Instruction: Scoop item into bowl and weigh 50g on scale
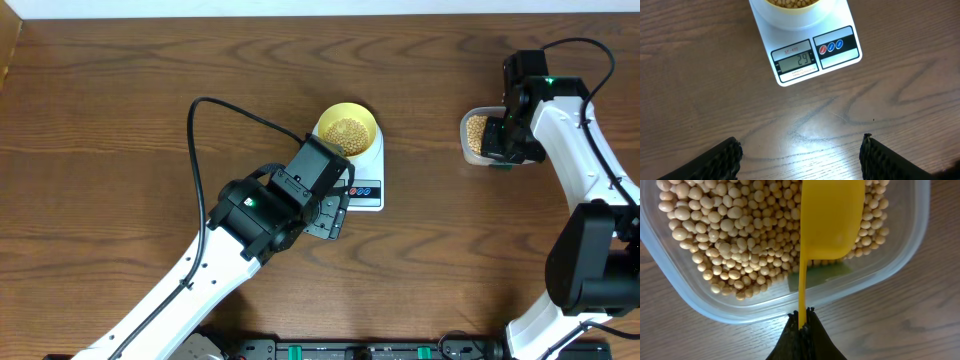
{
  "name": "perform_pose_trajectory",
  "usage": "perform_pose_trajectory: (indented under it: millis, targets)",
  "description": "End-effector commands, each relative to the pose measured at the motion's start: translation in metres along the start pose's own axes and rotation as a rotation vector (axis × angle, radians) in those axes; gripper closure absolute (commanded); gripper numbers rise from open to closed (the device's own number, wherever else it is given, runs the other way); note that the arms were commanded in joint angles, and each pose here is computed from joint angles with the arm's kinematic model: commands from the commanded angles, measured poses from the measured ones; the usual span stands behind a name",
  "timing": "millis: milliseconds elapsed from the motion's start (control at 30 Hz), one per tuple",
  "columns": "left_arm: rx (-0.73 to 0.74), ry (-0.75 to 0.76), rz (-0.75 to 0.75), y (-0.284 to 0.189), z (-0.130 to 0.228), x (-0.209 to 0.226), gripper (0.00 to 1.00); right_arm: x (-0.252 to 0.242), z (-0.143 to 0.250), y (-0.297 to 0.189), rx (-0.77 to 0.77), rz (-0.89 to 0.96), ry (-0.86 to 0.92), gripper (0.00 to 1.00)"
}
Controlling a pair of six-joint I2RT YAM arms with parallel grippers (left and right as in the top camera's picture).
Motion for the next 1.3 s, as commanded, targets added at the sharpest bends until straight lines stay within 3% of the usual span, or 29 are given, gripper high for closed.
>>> perform_pose_trajectory:
  millis: [0, 767, 1267]
  targets:
    - [-0.014, 0.005, 0.002, -0.004, -0.005, 0.000, 0.22, 0.003, 0.005, 0.008, 0.050, -0.041, -0.013, 0.99]
    - [-0.014, 0.005, 0.002, -0.004, -0.005, 0.000, 0.22, 0.007, 0.018, 0.001, 0.235, -0.360, 0.007, 0.99]
    - [-0.014, 0.005, 0.002, -0.004, -0.005, 0.000, 0.22, -0.014, 0.016, -0.003, 0.282, -0.472, 0.041, 0.99]
Point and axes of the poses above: each gripper's point midway between its finger pads, its own y axis out along the fingers, its own x axis along the line the jaws close on, z = x × y, the point moved 4 cm from there along -y, back along the fingers, and after that the axes turned 10 degrees about y, right-handed, at the moved point
